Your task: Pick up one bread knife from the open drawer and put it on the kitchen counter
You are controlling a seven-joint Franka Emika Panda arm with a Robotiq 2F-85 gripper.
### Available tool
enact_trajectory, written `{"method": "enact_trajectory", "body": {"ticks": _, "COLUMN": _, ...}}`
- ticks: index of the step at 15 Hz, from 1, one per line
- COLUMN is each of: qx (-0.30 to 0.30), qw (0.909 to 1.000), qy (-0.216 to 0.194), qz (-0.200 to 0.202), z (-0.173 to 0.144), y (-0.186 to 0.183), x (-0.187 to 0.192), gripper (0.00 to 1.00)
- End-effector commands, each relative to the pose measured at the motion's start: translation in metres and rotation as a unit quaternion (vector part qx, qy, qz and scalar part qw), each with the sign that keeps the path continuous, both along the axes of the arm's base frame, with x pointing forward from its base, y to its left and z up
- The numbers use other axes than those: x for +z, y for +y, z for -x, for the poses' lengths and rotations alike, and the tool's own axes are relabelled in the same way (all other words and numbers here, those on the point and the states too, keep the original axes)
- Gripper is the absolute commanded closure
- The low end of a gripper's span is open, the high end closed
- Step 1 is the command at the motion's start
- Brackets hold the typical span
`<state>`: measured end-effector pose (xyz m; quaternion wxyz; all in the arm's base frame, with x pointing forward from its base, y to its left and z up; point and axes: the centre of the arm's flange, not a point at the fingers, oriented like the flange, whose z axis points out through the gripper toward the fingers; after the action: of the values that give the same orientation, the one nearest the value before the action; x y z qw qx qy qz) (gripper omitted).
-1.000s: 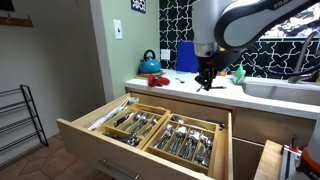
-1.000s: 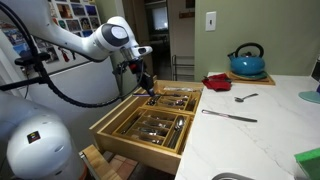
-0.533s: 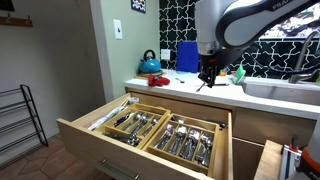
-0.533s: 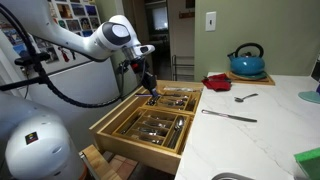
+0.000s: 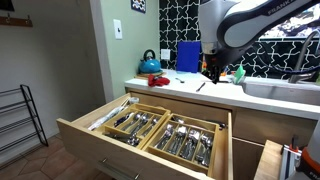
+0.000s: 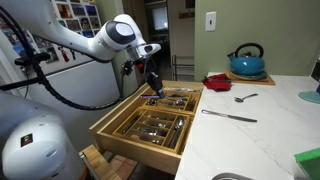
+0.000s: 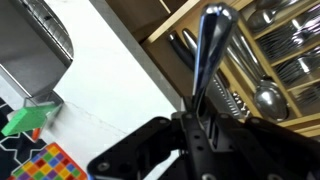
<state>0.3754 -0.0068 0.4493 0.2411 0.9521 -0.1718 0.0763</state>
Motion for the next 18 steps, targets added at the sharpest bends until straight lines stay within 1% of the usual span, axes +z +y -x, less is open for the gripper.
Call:
{"method": "enact_trajectory", "body": {"ticks": 1, "qx": -0.075, "qw": 0.9966, "qy": -0.026, "qz": 0.024, "z": -0.008, "y": -0.044, "x": -0.004, "gripper": 0.94}}
{"method": "enact_trajectory", "body": {"ticks": 4, "qx": -0.125, "qw": 0.9907, "qy": -0.046, "qz": 0.025, "z": -0.015, "y": -0.087, "x": -0.009, "gripper": 0.94}}
{"method": "enact_trajectory", "body": {"ticks": 6, "qx": -0.151, "qw": 0.9859, "qy": -0.069, "qz": 0.021, "z": -0.026, "y": -0.110, "x": -0.013, "gripper": 0.94}}
{"method": "enact_trajectory", "body": {"ticks": 9, "qx": -0.179, "qw": 0.9800, "qy": -0.087, "qz": 0.011, "z": -0.046, "y": -0.140, "x": -0.020, "gripper": 0.95}}
{"method": "enact_trajectory", "body": {"ticks": 13, "qx": -0.203, "qw": 0.9736, "qy": -0.103, "qz": 0.002, "z": -0.075, "y": -0.165, "x": -0.041, "gripper": 0.95}}
{"method": "enact_trajectory", "body": {"ticks": 18, "qx": -0.256, "qw": 0.9589, "qy": -0.121, "qz": 0.011, "z": -0.109, "y": -0.189, "x": -0.070, "gripper": 0.95}}
